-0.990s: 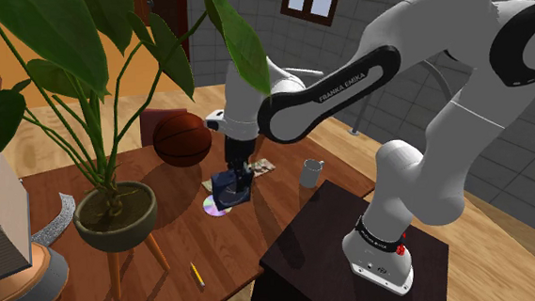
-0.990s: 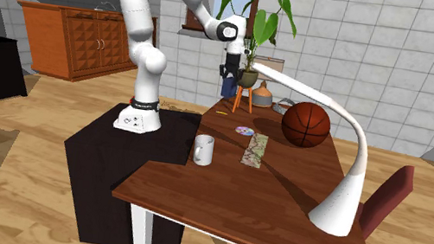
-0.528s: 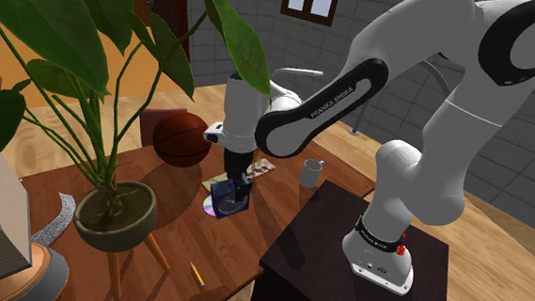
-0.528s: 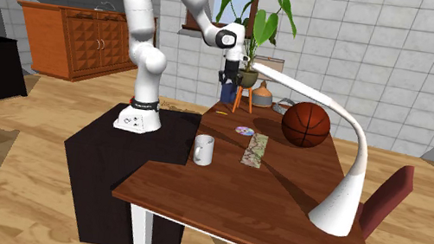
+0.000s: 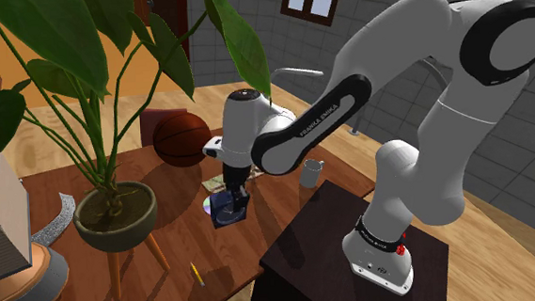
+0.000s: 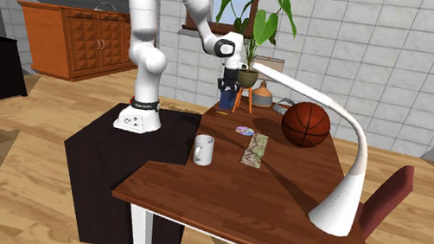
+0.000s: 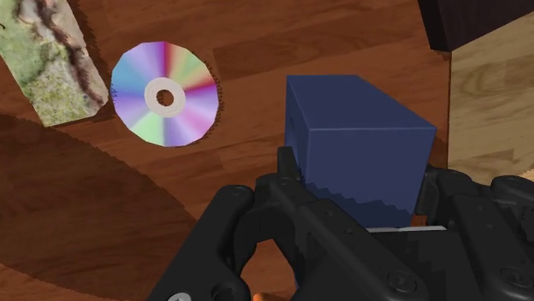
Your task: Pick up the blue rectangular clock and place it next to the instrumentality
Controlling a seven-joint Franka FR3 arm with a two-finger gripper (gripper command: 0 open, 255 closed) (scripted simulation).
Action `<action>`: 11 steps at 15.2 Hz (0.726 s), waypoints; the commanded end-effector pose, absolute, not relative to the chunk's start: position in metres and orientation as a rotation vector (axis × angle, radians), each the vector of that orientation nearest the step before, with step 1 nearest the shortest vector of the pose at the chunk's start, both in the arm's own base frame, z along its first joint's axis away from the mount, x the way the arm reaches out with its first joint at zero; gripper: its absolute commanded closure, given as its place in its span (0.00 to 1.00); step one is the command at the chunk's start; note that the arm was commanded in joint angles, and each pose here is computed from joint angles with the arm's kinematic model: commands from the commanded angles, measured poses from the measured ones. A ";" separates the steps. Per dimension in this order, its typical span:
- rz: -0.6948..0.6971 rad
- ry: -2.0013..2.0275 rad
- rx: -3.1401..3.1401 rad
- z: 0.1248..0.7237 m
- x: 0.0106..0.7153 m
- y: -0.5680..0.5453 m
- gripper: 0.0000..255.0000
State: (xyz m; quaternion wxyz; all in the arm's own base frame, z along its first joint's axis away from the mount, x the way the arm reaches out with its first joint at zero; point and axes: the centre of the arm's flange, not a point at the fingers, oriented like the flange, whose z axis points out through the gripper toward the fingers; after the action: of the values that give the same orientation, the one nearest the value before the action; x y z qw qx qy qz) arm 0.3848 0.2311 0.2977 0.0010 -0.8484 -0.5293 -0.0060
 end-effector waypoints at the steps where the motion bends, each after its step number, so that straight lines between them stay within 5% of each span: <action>1: -0.020 -1.662 -2.664 0.287 0.385 0.230 1.00; 11: -0.020 -1.662 -2.664 0.235 0.385 0.230 1.00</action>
State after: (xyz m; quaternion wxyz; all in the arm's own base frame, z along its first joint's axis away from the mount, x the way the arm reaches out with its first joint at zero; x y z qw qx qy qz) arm 0.3860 0.2294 0.2397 0.0011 -0.8484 -0.5294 -0.0060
